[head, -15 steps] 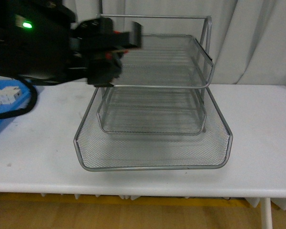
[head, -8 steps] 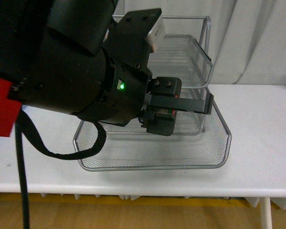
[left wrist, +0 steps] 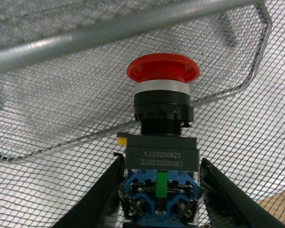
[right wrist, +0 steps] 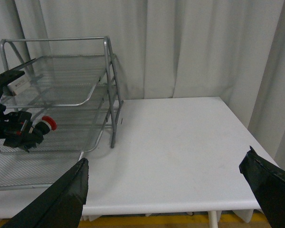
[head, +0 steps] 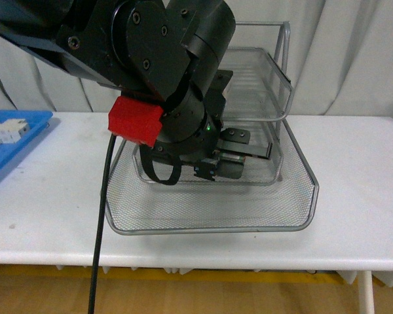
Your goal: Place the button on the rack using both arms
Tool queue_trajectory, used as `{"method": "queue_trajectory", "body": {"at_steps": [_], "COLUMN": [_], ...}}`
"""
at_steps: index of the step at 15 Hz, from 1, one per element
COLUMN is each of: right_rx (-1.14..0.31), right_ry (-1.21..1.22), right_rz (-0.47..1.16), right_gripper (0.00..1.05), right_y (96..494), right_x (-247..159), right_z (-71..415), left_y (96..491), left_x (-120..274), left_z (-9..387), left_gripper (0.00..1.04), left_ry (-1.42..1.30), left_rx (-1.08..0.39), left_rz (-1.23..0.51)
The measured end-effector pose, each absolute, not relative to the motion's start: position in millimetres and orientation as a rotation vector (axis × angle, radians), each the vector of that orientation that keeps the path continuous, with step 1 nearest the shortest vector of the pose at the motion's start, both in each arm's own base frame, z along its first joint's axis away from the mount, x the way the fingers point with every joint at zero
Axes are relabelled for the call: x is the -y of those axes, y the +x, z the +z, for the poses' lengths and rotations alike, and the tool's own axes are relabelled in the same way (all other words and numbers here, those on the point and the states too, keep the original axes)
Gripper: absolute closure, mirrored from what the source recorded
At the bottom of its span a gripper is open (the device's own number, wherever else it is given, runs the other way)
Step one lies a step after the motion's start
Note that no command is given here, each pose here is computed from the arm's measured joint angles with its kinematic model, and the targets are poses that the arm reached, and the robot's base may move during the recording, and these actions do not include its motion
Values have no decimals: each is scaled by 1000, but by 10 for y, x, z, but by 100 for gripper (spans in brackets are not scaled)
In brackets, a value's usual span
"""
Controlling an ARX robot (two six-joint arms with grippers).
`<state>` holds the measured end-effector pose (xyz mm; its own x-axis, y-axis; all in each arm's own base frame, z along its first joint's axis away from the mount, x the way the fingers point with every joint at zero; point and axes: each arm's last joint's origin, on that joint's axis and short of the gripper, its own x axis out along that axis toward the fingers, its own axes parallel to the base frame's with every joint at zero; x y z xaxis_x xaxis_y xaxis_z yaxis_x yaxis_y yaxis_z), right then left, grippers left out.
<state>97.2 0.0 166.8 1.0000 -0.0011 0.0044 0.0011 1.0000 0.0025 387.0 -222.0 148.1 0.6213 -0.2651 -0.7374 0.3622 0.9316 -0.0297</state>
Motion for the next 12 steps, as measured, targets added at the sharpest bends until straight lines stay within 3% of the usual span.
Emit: {"method": "queue_trajectory", "body": {"at_steps": [4, 8, 10, 12], "right_rx": [4, 4, 4, 4], "right_ry": [2, 2, 2, 2], "right_rz": [-1, -1, -1, -1], "right_gripper": [6, 6, 6, 6], "right_y": [972, 972, 972, 972], "right_x": [0, 0, 0, 0], "right_z": [1668, 1668, 1667, 1667], "left_y": [3775, 3216, 2878, 2502], "left_x": [2216, 1891, 1601, 1048], "left_z": [1816, 2349, 2467, 2535], "left_gripper": [7, 7, 8, 31], "left_ry": [64, -24, -30, -32], "left_rx": [-712, -445, -359, -39], "left_rz": [-386, -471, -426, -76]}}
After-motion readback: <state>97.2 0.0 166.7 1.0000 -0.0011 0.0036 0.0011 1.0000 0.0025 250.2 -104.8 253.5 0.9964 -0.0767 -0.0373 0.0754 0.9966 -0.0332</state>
